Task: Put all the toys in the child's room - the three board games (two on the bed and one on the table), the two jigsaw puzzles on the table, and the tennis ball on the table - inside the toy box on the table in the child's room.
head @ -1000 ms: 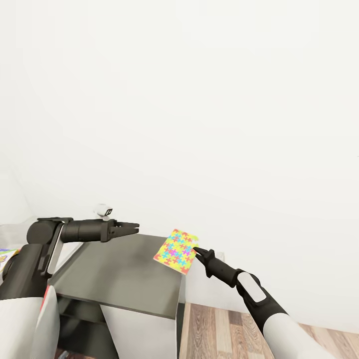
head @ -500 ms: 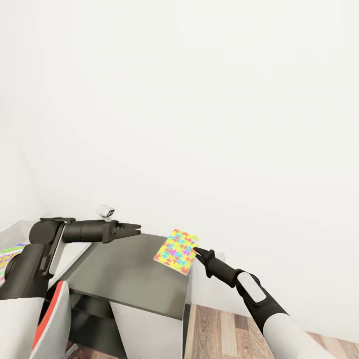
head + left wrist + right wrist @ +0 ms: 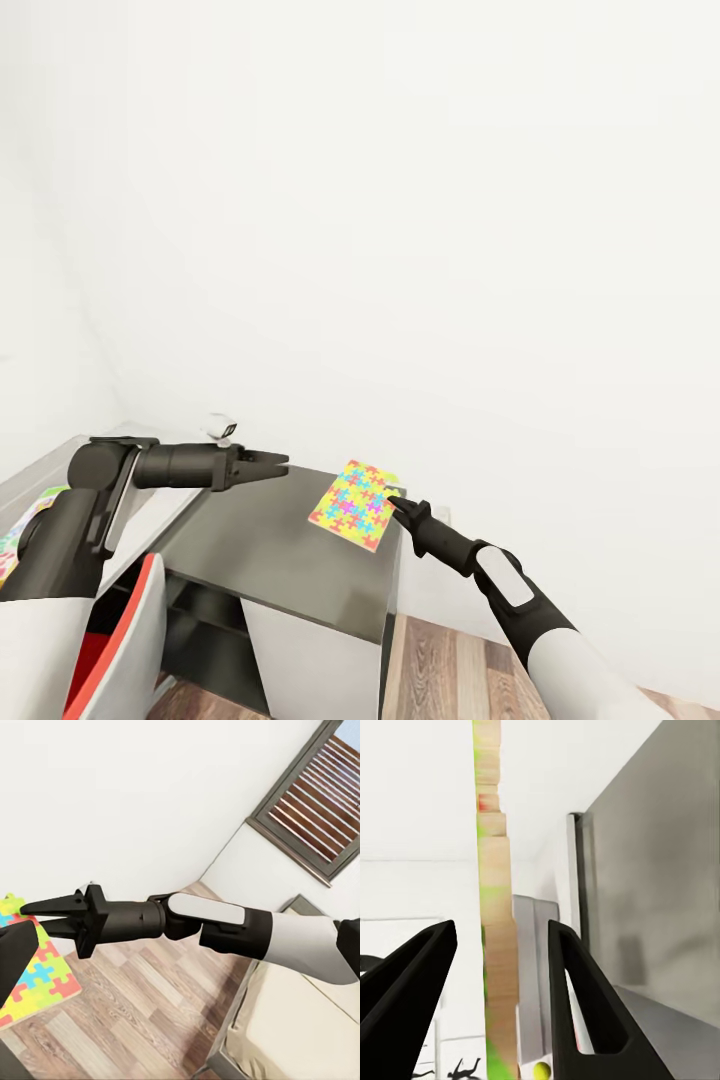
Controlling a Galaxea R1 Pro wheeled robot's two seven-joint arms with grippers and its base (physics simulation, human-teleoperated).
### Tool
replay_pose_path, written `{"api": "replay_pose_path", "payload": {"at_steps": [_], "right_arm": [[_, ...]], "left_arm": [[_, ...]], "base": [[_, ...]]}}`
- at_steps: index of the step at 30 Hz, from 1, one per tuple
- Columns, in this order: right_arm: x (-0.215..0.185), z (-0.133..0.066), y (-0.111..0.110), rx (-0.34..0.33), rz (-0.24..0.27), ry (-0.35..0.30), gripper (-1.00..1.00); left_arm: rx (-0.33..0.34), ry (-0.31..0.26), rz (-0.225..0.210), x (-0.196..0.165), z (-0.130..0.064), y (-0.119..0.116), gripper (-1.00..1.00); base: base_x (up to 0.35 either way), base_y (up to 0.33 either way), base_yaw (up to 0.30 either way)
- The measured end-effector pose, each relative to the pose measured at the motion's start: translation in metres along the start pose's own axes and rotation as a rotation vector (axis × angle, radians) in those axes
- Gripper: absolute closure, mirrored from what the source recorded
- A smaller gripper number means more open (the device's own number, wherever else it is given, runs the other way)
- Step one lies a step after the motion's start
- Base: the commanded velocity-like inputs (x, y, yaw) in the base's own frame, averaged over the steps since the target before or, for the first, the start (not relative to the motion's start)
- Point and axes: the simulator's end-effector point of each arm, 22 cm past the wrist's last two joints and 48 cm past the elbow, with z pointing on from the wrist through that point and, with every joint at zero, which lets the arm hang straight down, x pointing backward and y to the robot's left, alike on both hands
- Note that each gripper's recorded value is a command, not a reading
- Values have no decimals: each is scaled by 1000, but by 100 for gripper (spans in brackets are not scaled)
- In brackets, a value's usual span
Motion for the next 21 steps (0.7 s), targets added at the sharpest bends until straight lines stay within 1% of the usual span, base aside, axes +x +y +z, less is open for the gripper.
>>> {"api": "replay_pose_path", "payload": {"at_steps": [10,14,21], "right_arm": [[3,-3,8,0,-2,0,100],[5,-4,10,6,-4,1,100],[6,-8,17,5,-7,0,100]], "left_arm": [[-1,-1,0,-5,-2,-7,-100],[-1,0,1,-7,-3,-10,-100],[0,-1,7,-10,-4,-18,-100]], "base": [[0,0,5],[0,0,182],[0,0,252]]}}
